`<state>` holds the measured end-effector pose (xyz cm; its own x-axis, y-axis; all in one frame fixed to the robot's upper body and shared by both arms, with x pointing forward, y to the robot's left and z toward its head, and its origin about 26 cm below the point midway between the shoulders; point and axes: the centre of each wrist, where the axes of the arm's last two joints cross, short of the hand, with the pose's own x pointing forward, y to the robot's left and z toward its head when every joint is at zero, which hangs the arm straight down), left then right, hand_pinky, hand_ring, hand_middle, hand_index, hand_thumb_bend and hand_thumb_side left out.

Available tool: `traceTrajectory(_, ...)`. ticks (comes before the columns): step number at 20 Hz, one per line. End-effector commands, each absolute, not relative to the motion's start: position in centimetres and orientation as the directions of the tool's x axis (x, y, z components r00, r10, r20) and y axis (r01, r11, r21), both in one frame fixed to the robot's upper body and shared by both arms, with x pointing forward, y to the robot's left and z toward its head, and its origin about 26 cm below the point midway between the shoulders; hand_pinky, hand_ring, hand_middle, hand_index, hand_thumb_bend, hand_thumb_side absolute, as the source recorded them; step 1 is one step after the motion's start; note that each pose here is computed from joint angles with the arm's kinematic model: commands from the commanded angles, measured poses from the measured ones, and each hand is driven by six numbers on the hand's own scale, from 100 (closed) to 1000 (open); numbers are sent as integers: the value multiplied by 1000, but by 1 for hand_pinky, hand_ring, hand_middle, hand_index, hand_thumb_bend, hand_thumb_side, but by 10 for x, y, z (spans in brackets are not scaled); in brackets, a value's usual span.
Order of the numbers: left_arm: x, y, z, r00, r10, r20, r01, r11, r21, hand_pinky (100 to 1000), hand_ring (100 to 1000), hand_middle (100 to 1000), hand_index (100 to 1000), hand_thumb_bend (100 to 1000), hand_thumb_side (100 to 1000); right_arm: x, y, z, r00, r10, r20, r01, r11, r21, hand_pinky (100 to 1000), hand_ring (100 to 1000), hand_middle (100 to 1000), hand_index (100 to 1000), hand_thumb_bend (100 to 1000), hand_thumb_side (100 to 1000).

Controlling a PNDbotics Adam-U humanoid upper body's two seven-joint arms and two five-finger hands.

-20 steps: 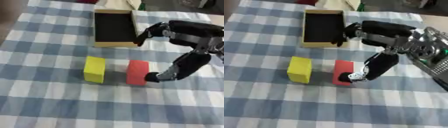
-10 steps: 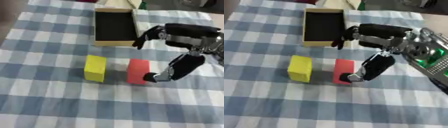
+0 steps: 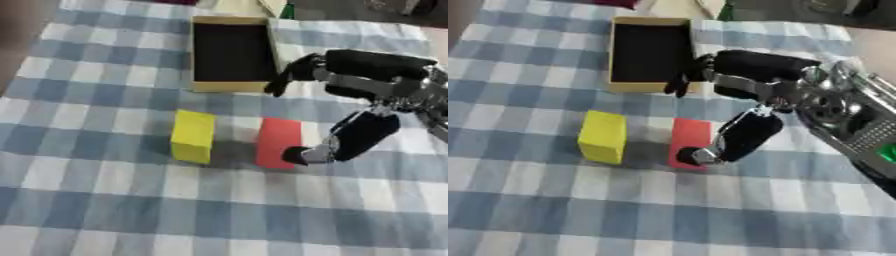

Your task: Pick up objects on the table and place them in the box.

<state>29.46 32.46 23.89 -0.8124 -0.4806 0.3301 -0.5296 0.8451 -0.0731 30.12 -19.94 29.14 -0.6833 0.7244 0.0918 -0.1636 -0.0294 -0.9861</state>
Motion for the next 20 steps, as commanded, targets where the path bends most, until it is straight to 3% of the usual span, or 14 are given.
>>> traceTrajectory(1,292,325,247,-821,-484,302,-524,850,-61,654,682,654,893,138,906,298,-199,295,-669,741,61,-136,-42,-990,892,930,767,883,492,427)
traceTrajectory(10,292,324,246,-821,-484,303,-523,850,-60,654,681,654,894,137,908,300,-197,289,-633,772,60,-152,-48,-987,894,933,772,884,503,449)
traceTrajectory(20,291,324,244,-817,-485,312,-526,848,-60,654,679,654,894,134,909,324,-204,269,-560,826,57,-170,-47,-984,893,934,776,883,493,454)
